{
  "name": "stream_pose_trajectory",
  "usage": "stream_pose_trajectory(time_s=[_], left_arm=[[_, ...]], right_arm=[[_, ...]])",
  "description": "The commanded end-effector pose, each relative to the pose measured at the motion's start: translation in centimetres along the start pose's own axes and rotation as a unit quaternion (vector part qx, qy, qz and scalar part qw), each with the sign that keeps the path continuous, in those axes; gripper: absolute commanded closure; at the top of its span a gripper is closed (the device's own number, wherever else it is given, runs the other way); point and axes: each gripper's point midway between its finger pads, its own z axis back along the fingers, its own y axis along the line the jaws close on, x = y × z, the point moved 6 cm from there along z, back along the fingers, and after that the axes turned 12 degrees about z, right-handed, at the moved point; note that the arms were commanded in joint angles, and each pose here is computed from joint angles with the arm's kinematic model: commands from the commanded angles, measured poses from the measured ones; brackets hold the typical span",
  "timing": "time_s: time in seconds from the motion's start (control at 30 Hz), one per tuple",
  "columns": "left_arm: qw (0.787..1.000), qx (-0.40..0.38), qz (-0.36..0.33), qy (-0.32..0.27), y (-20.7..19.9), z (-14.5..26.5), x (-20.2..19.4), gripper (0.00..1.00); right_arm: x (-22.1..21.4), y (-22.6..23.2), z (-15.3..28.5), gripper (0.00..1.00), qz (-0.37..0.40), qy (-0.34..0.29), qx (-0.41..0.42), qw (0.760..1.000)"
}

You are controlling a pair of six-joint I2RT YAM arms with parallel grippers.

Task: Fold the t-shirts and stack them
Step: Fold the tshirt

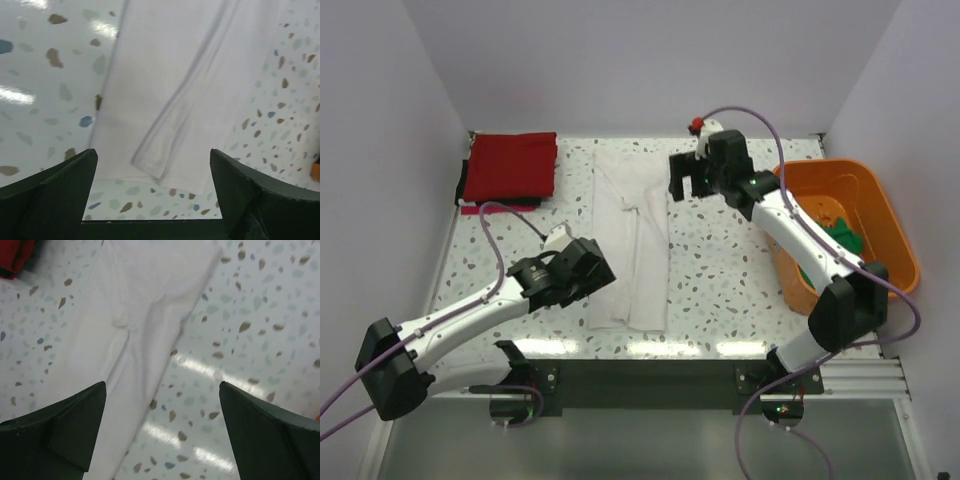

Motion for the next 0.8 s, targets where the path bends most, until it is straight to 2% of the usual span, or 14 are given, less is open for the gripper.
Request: stream_pose_trajectory(time_s=[0.0, 0.03, 0.17, 0.23, 0.4, 0.6, 0.77], left_arm=[[0.994, 0.095, -0.046, -0.007, 6.7, -0.4, 0.1, 0.00], [0.994, 0.097, -0.054, 0.001, 7.3, -0.4, 0.0, 0.00], [0.991, 0.110, -0.065, 0.031, 9.2, -1.3, -0.7, 0.00], [0.990, 0.111, -0.072, 0.050, 10.0, -1.7, -1.3, 0.01], [0.990, 0.071, -0.072, 0.094, 9.6, -2.8, -2.8, 0.16], [0.985, 0.069, -0.082, 0.132, 10.3, -3.7, -4.2, 0.20], [0.983, 0.071, -0.087, 0.143, 10.6, -4.0, -4.6, 0.31]], right_arm=[[-7.8, 4.8, 2.6, 0.01, -0.172, 0.107, 0.011, 0.979], [-11.4, 6.1, 2.9, 0.01, -0.170, 0.146, 0.011, 0.975], [-16.3, 10.9, 6.1, 0.01, -0.160, 0.201, 0.033, 0.966], [-18.5, 13.4, 7.7, 0.01, -0.148, 0.230, 0.074, 0.959], [-21.8, 16.1, 9.4, 0.05, -0.165, 0.271, 0.091, 0.944], [-23.0, 18.4, 9.4, 0.20, -0.185, 0.282, 0.119, 0.934], [-23.4, 20.0, 8.5, 0.28, -0.192, 0.286, 0.130, 0.930]])
